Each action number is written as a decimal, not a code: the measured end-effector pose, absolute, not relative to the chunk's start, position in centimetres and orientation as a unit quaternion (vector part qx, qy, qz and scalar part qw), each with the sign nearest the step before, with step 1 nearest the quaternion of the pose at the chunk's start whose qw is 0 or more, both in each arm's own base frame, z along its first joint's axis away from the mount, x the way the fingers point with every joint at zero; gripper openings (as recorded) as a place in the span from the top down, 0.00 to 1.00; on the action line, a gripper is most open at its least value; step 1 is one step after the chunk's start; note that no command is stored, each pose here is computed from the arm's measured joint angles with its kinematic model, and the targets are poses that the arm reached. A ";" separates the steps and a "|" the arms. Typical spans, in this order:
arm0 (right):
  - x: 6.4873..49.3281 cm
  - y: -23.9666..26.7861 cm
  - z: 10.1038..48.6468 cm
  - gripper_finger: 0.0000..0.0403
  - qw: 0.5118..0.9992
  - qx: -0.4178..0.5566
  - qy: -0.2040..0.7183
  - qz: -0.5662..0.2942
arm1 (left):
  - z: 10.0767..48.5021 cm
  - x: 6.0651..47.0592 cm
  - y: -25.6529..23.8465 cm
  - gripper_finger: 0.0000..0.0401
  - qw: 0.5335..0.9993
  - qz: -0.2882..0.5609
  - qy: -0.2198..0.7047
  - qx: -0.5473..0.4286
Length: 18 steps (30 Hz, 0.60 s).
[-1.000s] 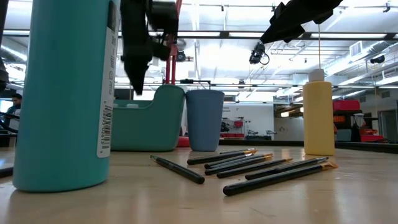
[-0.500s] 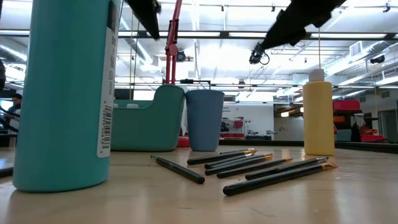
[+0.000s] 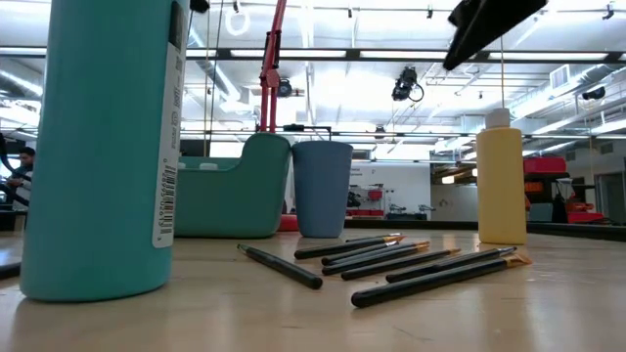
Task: Pick & Place Paint Supplies
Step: Put the yellow paint bottle into the green bin
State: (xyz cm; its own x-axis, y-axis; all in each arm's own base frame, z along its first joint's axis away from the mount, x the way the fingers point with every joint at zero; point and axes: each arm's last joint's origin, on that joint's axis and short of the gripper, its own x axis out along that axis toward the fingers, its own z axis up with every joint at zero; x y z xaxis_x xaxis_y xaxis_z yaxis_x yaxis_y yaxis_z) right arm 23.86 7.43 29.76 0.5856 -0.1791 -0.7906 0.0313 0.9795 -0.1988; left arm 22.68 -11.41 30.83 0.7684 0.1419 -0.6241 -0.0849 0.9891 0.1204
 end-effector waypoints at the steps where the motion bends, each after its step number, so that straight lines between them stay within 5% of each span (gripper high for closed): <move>1: 23.7 7.3 30.2 0.52 0.882 -0.084 0.459 -0.061 | 30.5 22.3 -11.2 0.66 0.946 0.064 0.317 0.031; 7: 22.1 5.7 30.3 0.41 0.829 -0.072 0.542 -0.115 | 29.1 21.7 -10.6 0.66 0.972 0.072 0.224 -0.004; 18: 21.7 2.3 27.8 0.33 0.783 -0.006 0.588 -0.203 | 27.8 21.6 -10.5 0.66 0.970 0.073 0.231 -0.026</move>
State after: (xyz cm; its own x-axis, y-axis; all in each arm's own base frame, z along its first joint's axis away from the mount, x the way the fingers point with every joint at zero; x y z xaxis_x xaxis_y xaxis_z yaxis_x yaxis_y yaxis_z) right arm 21.74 2.26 27.75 0.2275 -0.3248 -0.9180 0.3101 0.9178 -0.2479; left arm 21.65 -10.54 27.83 0.8824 0.1301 -0.4521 -0.1545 0.9878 -0.0174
